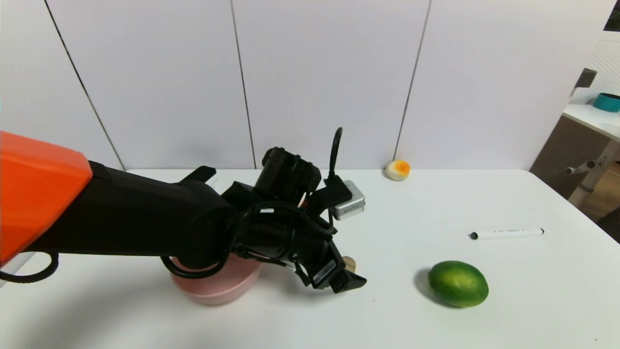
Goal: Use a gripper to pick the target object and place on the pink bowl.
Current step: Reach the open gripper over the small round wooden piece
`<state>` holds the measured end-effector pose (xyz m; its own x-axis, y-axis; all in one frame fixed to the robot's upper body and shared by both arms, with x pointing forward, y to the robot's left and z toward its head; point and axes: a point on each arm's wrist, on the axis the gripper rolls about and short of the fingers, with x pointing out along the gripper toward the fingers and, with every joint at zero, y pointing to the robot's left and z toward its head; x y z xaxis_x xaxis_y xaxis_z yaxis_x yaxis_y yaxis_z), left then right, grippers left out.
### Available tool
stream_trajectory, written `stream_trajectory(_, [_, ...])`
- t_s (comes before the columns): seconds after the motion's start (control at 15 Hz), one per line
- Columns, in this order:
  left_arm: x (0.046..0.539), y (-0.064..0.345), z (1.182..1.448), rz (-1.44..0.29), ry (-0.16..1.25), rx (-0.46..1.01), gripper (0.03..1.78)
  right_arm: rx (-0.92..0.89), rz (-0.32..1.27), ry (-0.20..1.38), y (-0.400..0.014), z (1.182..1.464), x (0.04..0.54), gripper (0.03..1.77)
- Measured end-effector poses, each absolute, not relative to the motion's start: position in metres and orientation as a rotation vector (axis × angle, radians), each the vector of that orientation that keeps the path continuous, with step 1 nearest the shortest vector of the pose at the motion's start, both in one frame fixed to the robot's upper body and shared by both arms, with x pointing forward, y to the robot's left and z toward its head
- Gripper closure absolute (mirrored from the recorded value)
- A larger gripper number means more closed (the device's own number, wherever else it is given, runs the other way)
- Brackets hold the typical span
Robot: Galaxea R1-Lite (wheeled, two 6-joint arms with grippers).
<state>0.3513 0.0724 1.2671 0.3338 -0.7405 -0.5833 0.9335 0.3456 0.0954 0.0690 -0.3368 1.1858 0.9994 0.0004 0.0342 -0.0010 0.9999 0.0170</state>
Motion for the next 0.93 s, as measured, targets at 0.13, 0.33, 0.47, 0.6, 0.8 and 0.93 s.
stream_trajectory(0.13, [0.354, 0.070, 1.263, -1.143, 0.497, 0.458, 0.12, 0.017, 0.000, -0.034, -0.337, 1.186, 0.069, 0.09])
stream_trajectory(0.33, [0.358, 0.066, 1.255, -1.139, 0.522, 0.453, 0.12, 0.017, 0.000, -0.034, -0.337, 1.186, 0.069, 0.09])
stream_trajectory(0.47, [0.360, 0.066, 1.252, -1.139, 0.535, 0.453, 0.12, 0.017, 0.000, -0.034, -0.337, 1.186, 0.069, 0.09])
stream_trajectory(0.6, [0.360, 0.065, 1.248, -1.139, 0.546, 0.454, 0.12, 0.017, 0.000, -0.034, -0.337, 1.186, 0.069, 0.09])
stream_trajectory(0.8, [0.362, 0.063, 1.244, -1.138, 0.561, 0.454, 0.12, 0.017, 0.000, -0.034, -0.337, 1.186, 0.069, 0.09])
stream_trajectory(0.93, [0.365, 0.061, 1.244, -1.134, 0.563, 0.447, 0.12, 0.017, 0.000, -0.034, -0.337, 1.186, 0.069, 0.09])
